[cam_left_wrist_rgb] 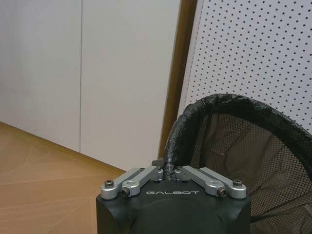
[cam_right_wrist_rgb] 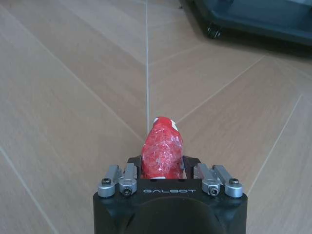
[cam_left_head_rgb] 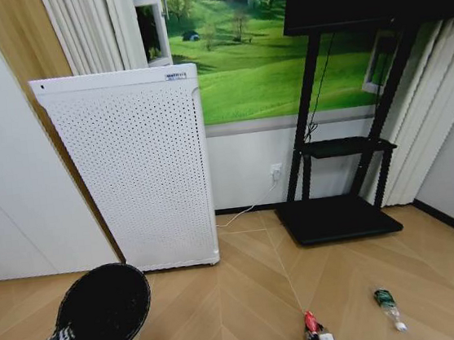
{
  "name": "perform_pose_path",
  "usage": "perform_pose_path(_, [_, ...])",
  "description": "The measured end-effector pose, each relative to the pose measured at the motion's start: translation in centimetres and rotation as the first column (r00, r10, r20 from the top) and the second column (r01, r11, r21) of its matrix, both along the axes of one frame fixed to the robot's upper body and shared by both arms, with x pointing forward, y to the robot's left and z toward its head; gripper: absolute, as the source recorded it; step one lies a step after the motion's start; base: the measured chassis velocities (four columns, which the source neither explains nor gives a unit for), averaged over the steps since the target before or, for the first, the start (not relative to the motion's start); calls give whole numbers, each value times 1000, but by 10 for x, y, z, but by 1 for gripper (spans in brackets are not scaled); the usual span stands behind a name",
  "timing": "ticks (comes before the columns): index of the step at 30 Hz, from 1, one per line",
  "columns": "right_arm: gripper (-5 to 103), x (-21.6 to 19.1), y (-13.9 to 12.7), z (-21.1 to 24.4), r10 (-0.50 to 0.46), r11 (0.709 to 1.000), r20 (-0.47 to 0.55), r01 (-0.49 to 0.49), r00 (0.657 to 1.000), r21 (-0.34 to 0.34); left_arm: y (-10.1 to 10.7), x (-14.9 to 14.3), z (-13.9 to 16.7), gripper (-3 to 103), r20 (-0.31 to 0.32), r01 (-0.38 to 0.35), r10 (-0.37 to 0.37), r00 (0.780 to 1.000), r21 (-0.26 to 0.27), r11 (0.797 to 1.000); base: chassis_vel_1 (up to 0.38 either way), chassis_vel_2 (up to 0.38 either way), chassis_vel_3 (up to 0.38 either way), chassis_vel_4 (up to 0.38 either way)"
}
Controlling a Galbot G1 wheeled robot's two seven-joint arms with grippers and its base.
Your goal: Pick up the trash bin and place the garbage on the floor into it.
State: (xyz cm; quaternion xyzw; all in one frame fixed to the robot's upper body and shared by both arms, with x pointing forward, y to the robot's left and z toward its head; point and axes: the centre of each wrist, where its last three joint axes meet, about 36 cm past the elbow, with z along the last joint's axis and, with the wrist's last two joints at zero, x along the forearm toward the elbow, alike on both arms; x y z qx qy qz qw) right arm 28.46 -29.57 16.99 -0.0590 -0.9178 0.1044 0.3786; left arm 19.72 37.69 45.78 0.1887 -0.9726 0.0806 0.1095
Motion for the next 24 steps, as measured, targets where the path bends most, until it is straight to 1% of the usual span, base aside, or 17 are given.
perform_pose_path(2, [45, -1, -3, 21, -6, 999, 41, 5, 999, 40, -6, 11, -13, 3, -25, 55, -56, 998, -7, 998, 0, 0, 0, 0])
perform_pose_path(3, [45, -1, -3, 21, -6, 999, 41, 5, 999, 40, -6, 11, -13, 3, -25, 55, -56, 998, -7, 998, 0, 0, 0, 0])
perform_pose_path(5, [45, -5, -3, 67, 18, 991, 143, -36, 989, 127, -13, 38, -32, 3, -43, 146, -146, 988, -7, 989, 0, 0, 0, 0])
perform_pose_path(6, [45, -5, -3, 67, 18, 991, 143, -36, 989, 127, -13, 38, -32, 3, -43, 146, -146, 988, -7, 989, 0, 0, 0, 0])
perform_pose_path(8, [45, -11, 4, 110, 66, 975, 248, -116, 966, 191, -17, 60, -45, 3, -42, 186, -187, 981, -23, 982, 0, 0, 0, 0])
perform_pose_path(9, [45, -11, 4, 110, 66, 975, 248, -116, 966, 191, -17, 60, -45, 3, -42, 186, -187, 981, -23, 982, 0, 0, 0, 0])
perform_pose_path(11, [45, -13, 14, 149, 152, 943, 341, -239, 928, 232, -21, 73, -54, 3, -36, 236, -238, 971, -57, 970, 0, 0, 0, 0])
perform_pose_path(12, [45, -13, 14, 149, 152, 943, 341, -239, 928, 232, -21, 73, -54, 3, -36, 236, -238, 971, -57, 970, 0, 0, 0, 0])
perform_pose_path(13, [45, -13, 17, 162, 186, 926, 378, -290, 907, 240, -23, 81, -58, 3, -32, 264, -266, 963, -72, 962, 0, 0, 0, 0])
perform_pose_path(15, [45, -14, 26, 195, 249, 878, 460, -399, 852, 264, -34, 107, -68, 3, -25, 348, -353, 935, -112, 931, 0, 0, 0, 0])
perform_pose_path(16, [45, -14, 26, 195, 249, 878, 460, -399, 852, 264, -34, 107, -68, 3, -25, 348, -353, 935, -112, 931, 0, 0, 0, 0])
perform_pose_path(17, [45, -12, 30, 210, 280, 851, 498, -452, 821, 268, -39, 118, -72, 3, -21, 395, -401, 916, -128, 910, 0, 0, 0, 0])
perform_pose_path(18, [45, -12, 30, 210, 280, 851, 498, -452, 821, 268, -39, 118, -72, 3, -21, 395, -401, 916, -128, 910, 0, 0, 0, 0])
perform_pose_path(20, [45, -10, 35, 229, 317, 816, 544, -515, 777, 261, -49, 139, -81, 3, -16, 475, -483, 876, -152, 867, 0, 0, 0, 0])
perform_pose_path(22, [45, -10, 44, 243, 324, 804, 586, -543, 742, 243, -62, 164, -94, 3, -9, 541, -551, 834, -181, 821, 0, 0, 0, 0])
perform_pose_path(23, [45, -10, 44, 243, 324, 804, 586, -543, 742, 243, -62, 164, -94, 3, -9, 541, -551, 834, -181, 821, 0, 0, 0, 0])
perform_pose_path(24, [45, -10, 47, 246, 330, 797, 596, -554, 732, 241, -67, 171, -98, 3, -7, 555, -566, 824, -193, 809, 0, 0, 0, 0])
